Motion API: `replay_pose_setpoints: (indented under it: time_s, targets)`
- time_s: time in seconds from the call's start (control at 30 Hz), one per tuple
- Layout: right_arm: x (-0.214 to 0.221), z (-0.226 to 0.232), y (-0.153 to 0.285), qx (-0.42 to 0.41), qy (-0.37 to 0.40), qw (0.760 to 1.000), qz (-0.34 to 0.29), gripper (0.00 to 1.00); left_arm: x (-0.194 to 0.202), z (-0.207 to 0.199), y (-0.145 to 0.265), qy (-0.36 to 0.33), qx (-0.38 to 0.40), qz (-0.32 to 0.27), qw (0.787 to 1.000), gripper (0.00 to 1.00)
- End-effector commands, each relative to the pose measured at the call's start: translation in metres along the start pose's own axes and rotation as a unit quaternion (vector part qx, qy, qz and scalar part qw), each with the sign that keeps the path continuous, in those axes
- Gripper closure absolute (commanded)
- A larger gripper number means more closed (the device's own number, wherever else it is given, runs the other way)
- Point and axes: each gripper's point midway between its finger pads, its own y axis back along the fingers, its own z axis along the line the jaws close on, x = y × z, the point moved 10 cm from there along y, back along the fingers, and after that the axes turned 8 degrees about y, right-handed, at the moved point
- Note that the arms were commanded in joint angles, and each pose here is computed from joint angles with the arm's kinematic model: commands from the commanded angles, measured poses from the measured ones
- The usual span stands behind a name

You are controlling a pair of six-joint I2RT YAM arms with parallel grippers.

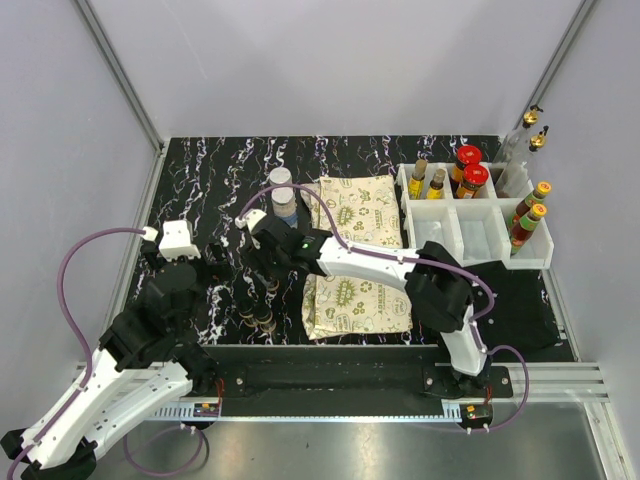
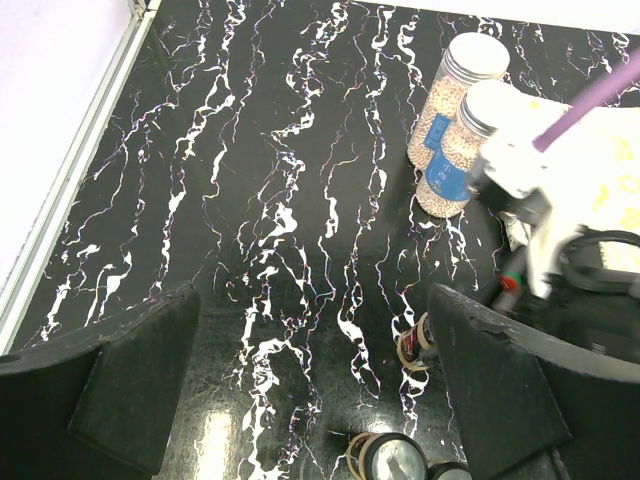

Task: Organize the condiment bottles
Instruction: Pick up the bottle from the center of the board.

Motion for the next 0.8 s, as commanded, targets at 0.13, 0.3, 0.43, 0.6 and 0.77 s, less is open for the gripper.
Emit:
replay_pose_setpoints:
  time_s: [0.13, 0.3, 0.43, 0.6, 0.77]
  targets:
    - [-0.023, 0.006, -0.015, 0.018, -0.038, 0.998, -0.039, 0.52, -0.003, 0.000, -0.001, 0.013, -0.006, -0.015, 1.000, 0.01]
    - [-0.024, 0.002, -0.010, 0.045, -0.049, 0.997, -0.044, 0.92, -0.003, 0.000, -0.001, 0.010, -0.006, -0.014, 1.000, 0.01]
    - [-0.028, -0.003, 0.002, 0.070, -0.050, 0.995, -0.056, 1.00, -0.003, 0.000, 0.000, 0.012, -0.005, -0.016, 1.000, 0.01]
    - [-0.038, -0.011, 0.025, 0.110, -0.047, 0.990, -0.081, 1.00, -0.003, 0.000, -0.001, 0.009, -0.006, -0.013, 1.000, 0.01]
    - [-0.050, -0.024, 0.065, 0.160, -0.045, 0.979, -0.117, 1.00, -0.003, 0.000, -0.002, 0.006, -0.009, -0.014, 1.000, 0.01]
